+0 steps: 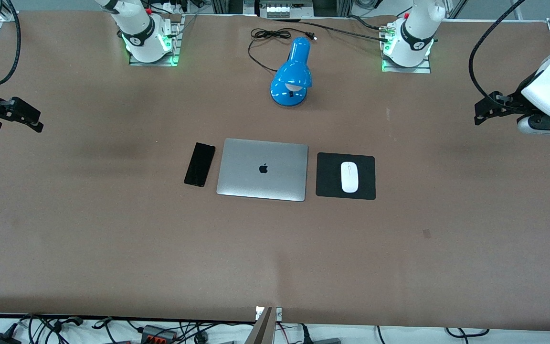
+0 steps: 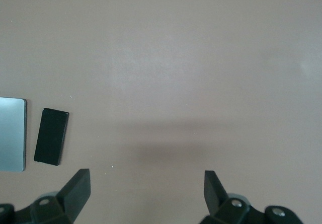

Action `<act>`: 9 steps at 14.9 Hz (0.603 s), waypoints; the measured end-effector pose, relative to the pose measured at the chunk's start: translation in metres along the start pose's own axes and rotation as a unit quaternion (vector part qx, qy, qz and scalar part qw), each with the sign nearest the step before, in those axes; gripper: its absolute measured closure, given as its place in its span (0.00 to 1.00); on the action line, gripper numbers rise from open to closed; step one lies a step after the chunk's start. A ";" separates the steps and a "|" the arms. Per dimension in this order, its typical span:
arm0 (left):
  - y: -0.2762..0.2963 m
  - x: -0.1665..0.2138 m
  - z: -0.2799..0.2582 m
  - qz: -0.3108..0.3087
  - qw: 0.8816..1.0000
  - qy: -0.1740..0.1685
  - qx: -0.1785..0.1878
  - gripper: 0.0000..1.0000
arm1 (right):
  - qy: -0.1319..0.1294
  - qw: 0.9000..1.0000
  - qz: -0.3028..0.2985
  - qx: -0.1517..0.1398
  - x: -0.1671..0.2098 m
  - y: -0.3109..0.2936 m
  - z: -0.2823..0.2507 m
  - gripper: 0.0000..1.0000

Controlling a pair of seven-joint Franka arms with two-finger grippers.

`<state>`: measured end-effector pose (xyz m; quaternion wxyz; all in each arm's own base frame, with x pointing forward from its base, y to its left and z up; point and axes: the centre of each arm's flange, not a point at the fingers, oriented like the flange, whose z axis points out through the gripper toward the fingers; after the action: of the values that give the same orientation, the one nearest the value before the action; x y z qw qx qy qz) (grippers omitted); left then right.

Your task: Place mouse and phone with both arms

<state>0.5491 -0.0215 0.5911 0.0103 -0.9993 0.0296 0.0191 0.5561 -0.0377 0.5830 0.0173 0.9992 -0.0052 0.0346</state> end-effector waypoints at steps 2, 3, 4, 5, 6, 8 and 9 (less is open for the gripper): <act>0.000 0.000 0.000 0.000 1.000 0.000 0.000 0.00 | 0.000 1.000 0.000 0.000 0.000 0.000 0.000 0.00; 0.000 0.000 0.000 0.000 1.000 0.000 0.000 0.00 | -0.002 1.000 0.000 0.000 0.000 0.000 0.000 0.00; 0.000 0.000 0.000 0.000 1.000 0.000 0.000 0.00 | -0.005 1.000 0.000 0.000 -0.001 0.000 0.001 0.00; 0.000 0.000 0.000 0.000 1.000 0.000 0.000 0.00 | -0.007 1.000 0.000 0.000 -0.002 0.000 0.001 0.00; 0.000 0.000 0.000 0.000 1.000 0.000 0.000 0.00 | -0.010 1.000 -0.001 0.001 -0.002 -0.001 0.002 0.00; 0.000 0.000 0.000 0.000 1.000 -0.001 0.000 0.00 | -0.017 1.000 -0.004 0.001 -0.003 -0.004 0.003 0.00; 0.000 0.000 0.000 0.000 1.000 -0.001 0.000 0.00 | -0.020 1.000 -0.005 0.001 -0.004 -0.006 0.004 0.00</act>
<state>0.5489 -0.0215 0.5911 0.0103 -0.9993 0.0297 0.0197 0.5528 -0.0321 0.5786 0.0163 0.9998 -0.0006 0.0148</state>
